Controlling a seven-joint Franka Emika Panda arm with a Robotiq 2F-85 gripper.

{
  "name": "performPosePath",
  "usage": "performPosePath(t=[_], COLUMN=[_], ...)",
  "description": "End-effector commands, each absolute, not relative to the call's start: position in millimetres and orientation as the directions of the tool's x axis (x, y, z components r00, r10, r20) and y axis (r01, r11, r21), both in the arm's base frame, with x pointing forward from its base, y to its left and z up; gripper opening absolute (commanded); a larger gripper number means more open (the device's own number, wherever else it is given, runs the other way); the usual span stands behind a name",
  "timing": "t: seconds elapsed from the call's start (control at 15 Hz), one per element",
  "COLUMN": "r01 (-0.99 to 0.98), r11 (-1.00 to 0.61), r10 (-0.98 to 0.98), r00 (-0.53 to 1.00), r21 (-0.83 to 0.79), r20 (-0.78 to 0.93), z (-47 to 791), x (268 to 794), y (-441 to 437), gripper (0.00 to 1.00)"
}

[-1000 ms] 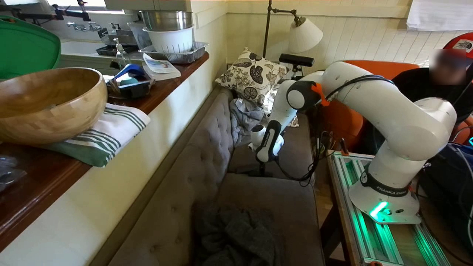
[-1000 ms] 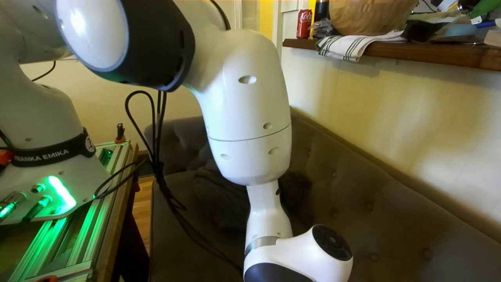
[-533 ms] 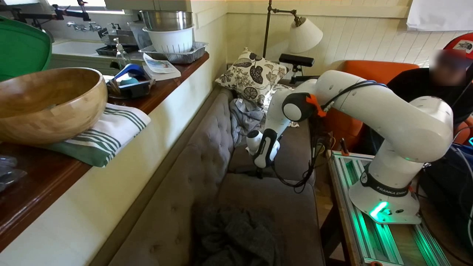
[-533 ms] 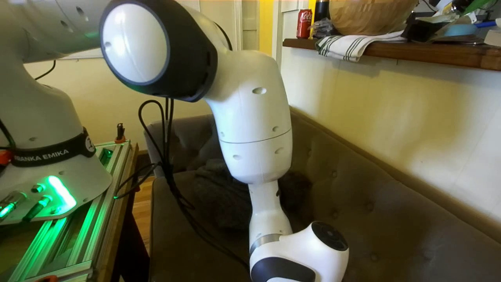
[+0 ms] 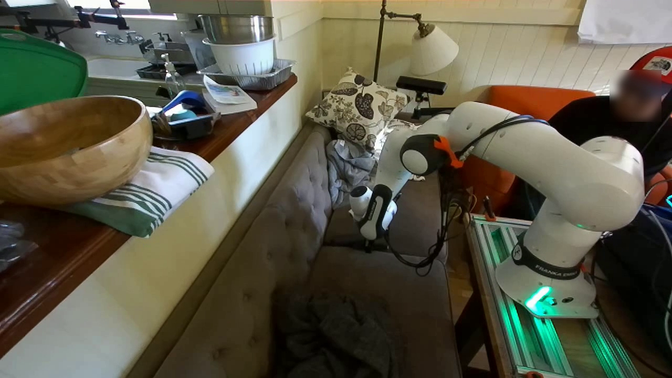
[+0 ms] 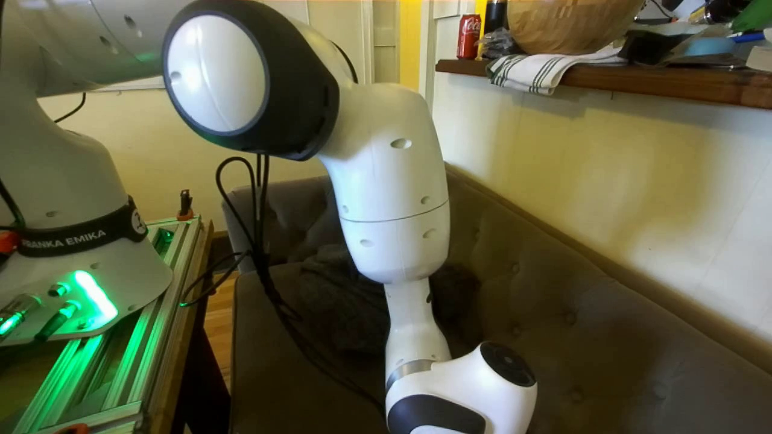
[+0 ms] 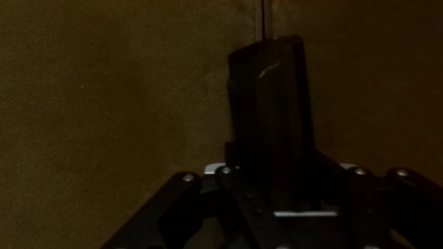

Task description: Put the remote on the top of the sofa

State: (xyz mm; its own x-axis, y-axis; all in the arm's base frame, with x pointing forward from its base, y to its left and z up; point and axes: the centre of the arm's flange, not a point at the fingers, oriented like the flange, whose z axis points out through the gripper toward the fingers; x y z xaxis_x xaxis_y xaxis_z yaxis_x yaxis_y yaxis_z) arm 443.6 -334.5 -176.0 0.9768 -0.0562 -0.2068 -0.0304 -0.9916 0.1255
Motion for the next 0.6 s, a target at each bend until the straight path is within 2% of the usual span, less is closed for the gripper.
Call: performPosePath(t=[0.0,0.07,0.13,0.53], r01=[-0.081,-0.087,-0.09,-0.069], r11=[-0.986,-0.984,-0.983,-0.97], r10=[-0.11,-0.118,-0.122,-0.077], r00=[0.973,0.973,0.973,0.997], r21=[0.148,0.155,0.161,0.235], r20=[-0.202,-0.2,-0.197,-0.025], z=[-167,-160,-155,-96], x=[440,437,435,414], y=[-334,-332,-331,-326], gripper=[0.19,0.11,0.09,0.09])
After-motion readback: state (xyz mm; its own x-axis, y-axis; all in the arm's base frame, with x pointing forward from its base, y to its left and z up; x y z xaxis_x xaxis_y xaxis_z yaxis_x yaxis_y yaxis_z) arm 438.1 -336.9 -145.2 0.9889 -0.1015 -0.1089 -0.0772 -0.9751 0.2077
